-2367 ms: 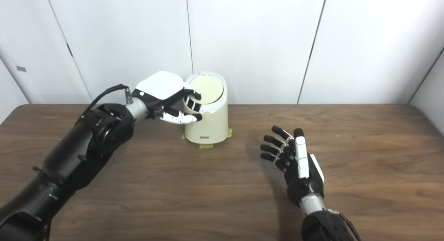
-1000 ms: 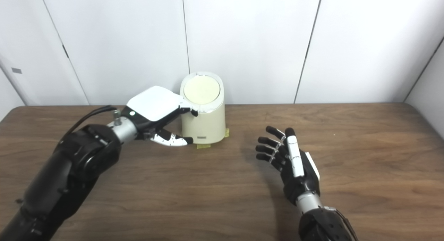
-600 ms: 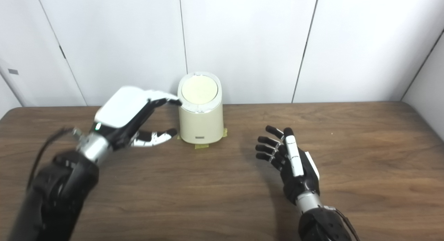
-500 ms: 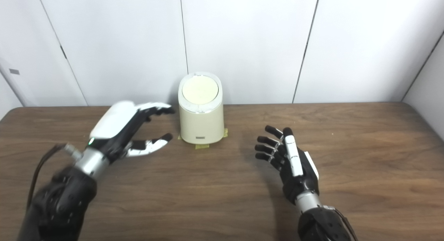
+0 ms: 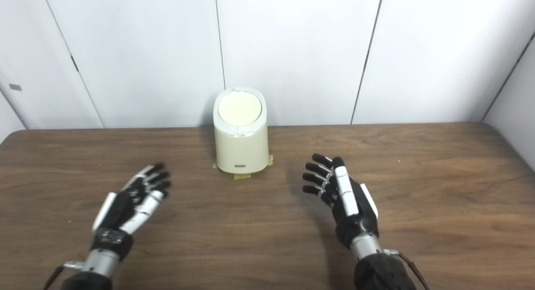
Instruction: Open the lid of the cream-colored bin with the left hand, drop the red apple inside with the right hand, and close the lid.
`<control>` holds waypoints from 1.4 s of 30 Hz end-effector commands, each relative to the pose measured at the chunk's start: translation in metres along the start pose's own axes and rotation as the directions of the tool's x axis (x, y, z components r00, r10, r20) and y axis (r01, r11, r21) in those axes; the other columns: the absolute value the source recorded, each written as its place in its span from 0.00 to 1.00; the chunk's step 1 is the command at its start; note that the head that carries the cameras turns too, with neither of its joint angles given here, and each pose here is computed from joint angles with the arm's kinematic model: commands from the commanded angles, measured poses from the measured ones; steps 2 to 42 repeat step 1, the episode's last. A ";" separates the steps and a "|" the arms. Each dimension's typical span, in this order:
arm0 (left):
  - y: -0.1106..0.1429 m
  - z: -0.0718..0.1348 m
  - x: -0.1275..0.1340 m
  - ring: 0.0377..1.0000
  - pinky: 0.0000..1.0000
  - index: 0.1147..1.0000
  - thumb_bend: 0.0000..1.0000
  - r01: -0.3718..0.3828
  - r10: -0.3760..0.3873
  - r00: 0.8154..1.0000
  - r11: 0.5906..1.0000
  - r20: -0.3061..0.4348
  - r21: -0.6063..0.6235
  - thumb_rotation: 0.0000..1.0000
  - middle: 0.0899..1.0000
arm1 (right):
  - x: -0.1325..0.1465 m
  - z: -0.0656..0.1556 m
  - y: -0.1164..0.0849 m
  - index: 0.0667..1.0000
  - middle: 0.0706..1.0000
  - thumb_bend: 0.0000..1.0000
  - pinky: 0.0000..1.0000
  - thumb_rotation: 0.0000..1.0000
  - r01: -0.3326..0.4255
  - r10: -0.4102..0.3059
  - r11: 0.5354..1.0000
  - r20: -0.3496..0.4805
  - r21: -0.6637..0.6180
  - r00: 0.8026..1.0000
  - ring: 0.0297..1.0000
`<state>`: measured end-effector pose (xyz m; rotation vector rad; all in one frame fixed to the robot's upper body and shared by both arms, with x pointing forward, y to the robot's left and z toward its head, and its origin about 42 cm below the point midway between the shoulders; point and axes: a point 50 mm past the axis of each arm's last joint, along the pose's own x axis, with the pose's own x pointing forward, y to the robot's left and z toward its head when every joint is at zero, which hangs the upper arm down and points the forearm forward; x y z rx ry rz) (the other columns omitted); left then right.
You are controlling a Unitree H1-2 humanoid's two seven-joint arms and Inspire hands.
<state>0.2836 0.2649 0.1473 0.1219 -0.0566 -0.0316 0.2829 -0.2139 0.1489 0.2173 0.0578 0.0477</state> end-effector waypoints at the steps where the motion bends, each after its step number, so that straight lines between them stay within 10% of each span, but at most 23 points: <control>1: 0.002 0.006 0.000 0.84 0.84 0.89 0.31 -0.005 0.003 0.998 1.000 0.063 0.028 0.63 0.86 | 0.000 0.014 0.000 0.73 0.81 0.43 0.73 0.79 -0.029 0.033 0.998 0.099 -0.048 0.995 0.81; 42: 0.002 0.006 0.000 0.84 0.84 0.89 0.31 -0.005 0.003 0.998 1.000 0.063 0.028 0.63 0.86 | 0.000 0.014 0.000 0.73 0.81 0.43 0.73 0.79 -0.029 0.033 0.998 0.099 -0.048 0.995 0.81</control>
